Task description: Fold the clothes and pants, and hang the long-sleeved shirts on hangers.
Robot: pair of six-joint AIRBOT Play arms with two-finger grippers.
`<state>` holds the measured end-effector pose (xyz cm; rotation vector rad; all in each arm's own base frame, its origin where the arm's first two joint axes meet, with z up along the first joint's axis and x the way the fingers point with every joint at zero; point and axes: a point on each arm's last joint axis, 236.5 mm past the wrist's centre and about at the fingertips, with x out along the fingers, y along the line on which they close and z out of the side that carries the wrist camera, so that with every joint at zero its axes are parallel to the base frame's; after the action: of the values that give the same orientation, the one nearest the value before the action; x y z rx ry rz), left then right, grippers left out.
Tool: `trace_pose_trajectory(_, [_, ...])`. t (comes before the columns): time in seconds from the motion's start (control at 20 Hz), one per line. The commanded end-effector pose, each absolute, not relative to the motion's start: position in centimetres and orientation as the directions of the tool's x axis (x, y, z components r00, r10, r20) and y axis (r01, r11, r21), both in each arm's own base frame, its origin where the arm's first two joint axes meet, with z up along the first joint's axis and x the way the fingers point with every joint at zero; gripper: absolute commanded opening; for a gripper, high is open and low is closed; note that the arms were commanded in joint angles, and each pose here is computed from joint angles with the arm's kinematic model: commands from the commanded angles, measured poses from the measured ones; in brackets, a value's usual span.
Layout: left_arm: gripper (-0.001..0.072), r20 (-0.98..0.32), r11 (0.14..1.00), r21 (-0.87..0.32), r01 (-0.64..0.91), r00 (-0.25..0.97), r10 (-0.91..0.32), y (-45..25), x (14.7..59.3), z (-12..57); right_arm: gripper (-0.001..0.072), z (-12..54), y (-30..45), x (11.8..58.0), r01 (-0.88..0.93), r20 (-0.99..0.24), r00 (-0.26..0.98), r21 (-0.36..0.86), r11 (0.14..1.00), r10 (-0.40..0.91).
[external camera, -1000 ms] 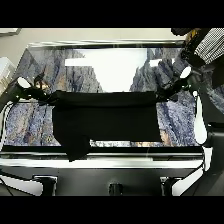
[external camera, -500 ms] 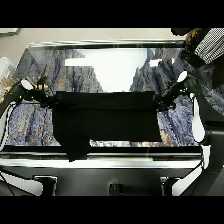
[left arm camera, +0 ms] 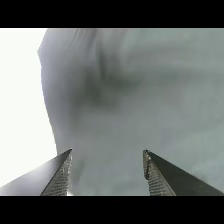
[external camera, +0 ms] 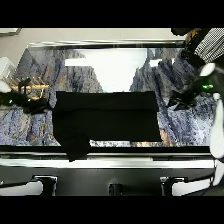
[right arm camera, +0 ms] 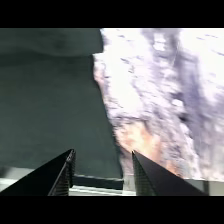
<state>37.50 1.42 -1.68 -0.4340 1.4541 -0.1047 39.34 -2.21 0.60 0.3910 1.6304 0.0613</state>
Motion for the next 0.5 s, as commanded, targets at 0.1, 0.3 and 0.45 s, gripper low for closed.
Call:
trace_pose_trajectory(0.1, [0.0515, -0.909, 0.846, -0.406, -0.347, 0.054, -0.414, -1.9, 24.9, -3.6, 0.0427, 1.0, -3.1, 35.3, 0.268, -0.934, 0.119, 0.357, 0.895, 0.337])
trace_pose_trajectory(0.3, [0.0512, -0.863, 0.742, -0.48, -0.468, 0.098, -0.496, -5.3, 21.7, -4.4, 0.0424, -1.5, -0.7, 31.0, 0.286, -0.919, 0.093, 0.394, 0.873, 0.384])
trace_pose_trajectory(0.45, [0.0512, -0.852, 0.714, -0.48, -0.509, 0.076, -0.518, -6.1, 20.3, -5.6, 0.0422, -1.9, 0.3, 29.6, 0.288, -0.91, 0.088, 0.414, 0.864, 0.406])
